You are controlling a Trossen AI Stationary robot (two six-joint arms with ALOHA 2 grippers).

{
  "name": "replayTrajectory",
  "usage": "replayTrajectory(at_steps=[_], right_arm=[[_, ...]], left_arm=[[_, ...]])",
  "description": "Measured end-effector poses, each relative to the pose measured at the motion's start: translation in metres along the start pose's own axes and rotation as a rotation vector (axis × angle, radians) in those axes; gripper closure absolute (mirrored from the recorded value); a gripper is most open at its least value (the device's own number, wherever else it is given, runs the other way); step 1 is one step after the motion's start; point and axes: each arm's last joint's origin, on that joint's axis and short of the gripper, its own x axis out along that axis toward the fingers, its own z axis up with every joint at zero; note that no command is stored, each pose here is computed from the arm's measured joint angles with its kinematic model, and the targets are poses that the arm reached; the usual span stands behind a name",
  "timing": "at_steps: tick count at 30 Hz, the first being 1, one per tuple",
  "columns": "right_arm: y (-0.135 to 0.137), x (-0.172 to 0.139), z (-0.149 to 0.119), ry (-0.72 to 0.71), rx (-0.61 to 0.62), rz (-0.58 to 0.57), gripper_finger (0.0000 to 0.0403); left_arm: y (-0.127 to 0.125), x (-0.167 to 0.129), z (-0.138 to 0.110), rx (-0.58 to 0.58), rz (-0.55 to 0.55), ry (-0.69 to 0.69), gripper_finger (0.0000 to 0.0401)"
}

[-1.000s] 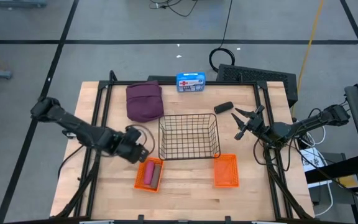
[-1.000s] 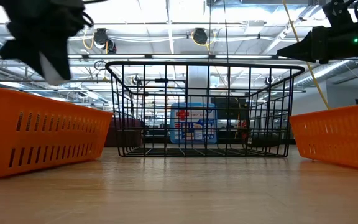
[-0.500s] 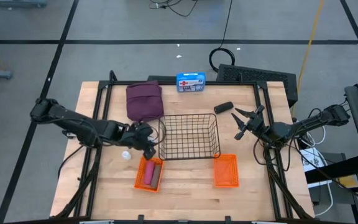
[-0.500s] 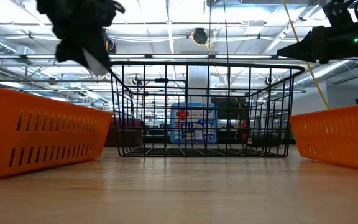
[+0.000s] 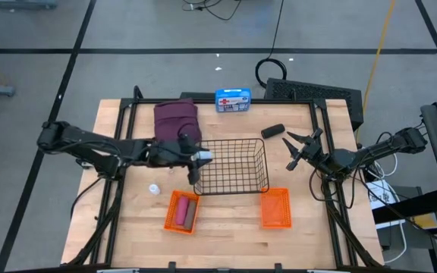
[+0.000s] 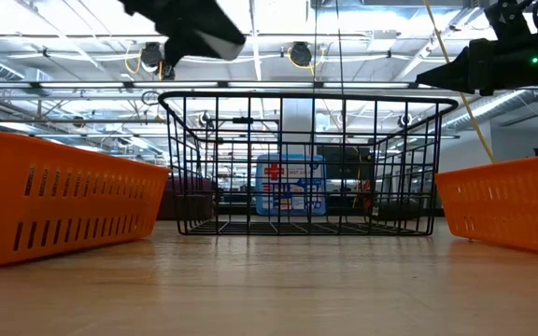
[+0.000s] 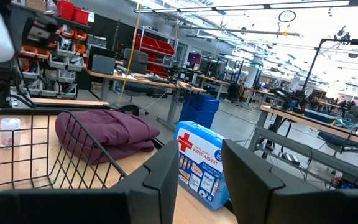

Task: Pick & Place Medicine items
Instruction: Put the bottom white pill bottle into the right orange basket

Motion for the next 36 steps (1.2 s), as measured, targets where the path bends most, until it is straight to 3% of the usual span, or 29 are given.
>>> replayTrajectory(at_steps=[11,20,25,31,36], right_arm=[[0.0,0.0,0.0,0.0,-0.001,0.0,0.0293],[0.0,0.0,0.0,-0.001,0.007,0.0,0.0293],[0.002,0.0,-0.001,-0.003,0.19,0.029,0.0293],[0.005,0.0,-0.006,0.008,0.417,0.08,0.0293],[0.003,0.003,0.0,-0.047,0.528,0.101,0.0293]], left_arm=[[0.007,0.049,0.004,0.041,-0.212,-0.156,0.0247],[0.005,0.088,-0.003,0.063,-0.257,-0.103,0.0247],[0.002,0.102,-0.006,0.164,-0.258,-0.096,0.0247],[0.004,0.104,-0.007,0.174,-0.289,-0.083,0.0247],[0.006,0.105,-0.007,0.197,-0.286,-0.087,0.0247]])
